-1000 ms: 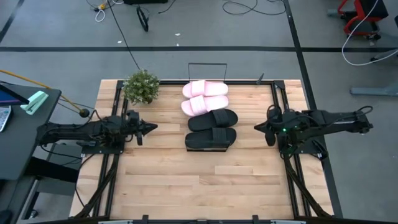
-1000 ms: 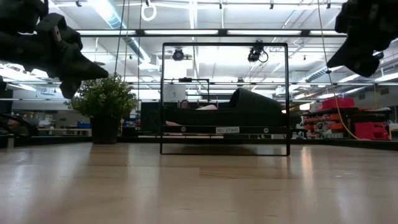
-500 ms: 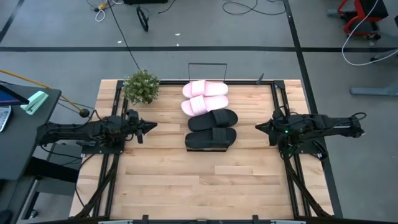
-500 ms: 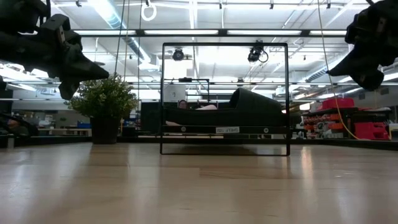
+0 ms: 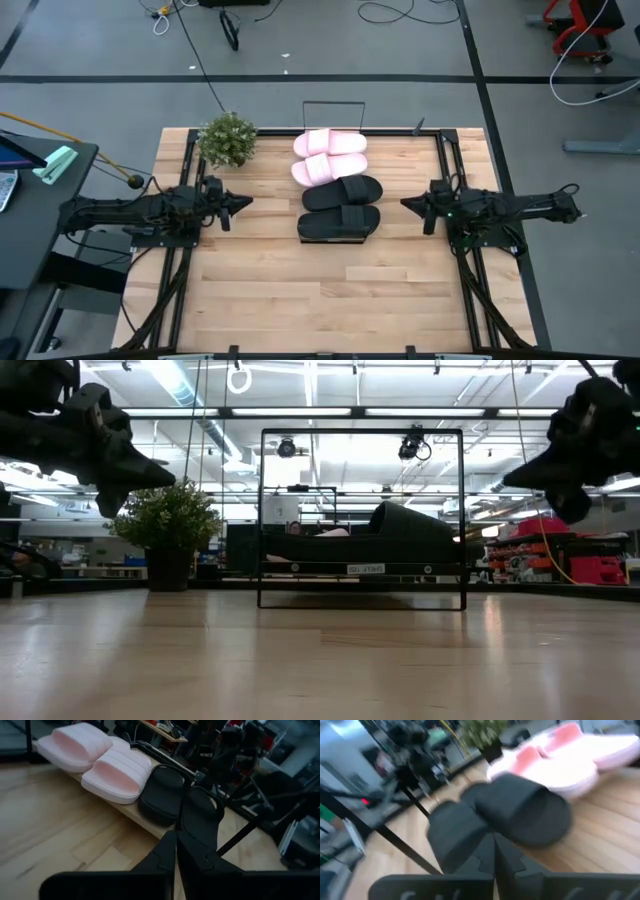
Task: Pick and place slides into the shelf
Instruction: Return to Home Position
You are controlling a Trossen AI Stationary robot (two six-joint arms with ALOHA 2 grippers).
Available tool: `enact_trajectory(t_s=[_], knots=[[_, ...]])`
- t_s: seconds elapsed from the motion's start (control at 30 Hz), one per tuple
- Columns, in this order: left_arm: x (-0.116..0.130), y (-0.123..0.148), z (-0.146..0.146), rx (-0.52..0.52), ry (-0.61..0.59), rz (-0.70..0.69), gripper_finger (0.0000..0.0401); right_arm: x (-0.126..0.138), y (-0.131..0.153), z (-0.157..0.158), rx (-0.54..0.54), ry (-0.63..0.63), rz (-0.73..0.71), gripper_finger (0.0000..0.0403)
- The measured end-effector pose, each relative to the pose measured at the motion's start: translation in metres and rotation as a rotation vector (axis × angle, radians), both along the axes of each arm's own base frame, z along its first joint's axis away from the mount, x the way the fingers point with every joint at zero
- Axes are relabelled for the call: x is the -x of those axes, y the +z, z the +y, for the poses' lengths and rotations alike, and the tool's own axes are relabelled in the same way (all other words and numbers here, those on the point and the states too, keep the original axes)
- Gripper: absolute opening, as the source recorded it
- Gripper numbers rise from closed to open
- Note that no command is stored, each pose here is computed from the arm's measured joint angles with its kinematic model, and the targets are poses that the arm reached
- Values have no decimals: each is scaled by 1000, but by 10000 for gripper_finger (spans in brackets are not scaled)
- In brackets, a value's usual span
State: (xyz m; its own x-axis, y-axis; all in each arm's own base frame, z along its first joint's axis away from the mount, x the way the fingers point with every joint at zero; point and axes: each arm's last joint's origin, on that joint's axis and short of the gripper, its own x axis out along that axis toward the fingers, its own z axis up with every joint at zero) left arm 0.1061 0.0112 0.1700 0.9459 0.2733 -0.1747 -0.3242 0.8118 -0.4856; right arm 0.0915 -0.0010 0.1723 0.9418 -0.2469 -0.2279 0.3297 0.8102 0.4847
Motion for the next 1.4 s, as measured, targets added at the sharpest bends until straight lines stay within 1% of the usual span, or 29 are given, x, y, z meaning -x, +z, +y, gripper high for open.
enact_trajectory(t_s=[0.1,0.2,0.3,0.43,0.67,0.83,1.03,1.2,1.4], knots=[[0,0,0,-39,-7,11,15,-7,-3,1,13,22,-130,0],[0,0,0,-51,-10,14,10,-10,-5,2,45,43,-218,0],[0,0,0,-44,-8,13,10,-10,-6,3,72,83,-212,0],[0,0,0,-44,-9,13,20,-10,-7,5,122,157,-194,0],[0,0,0,-44,-9,13,35,-11,-8,7,245,233,-166,0],[0,0,0,-44,-9,13,33,-10,-9,9,328,332,-149,0],[0,0,0,-44,-9,13,23,-10,-10,11,354,397,-147,0],[0,0,0,-44,-9,13,22,-10,-10,11,395,401,-142,1],[0,0,0,-44,-9,13,32,-10,-10,11,396,400,-143,10]])
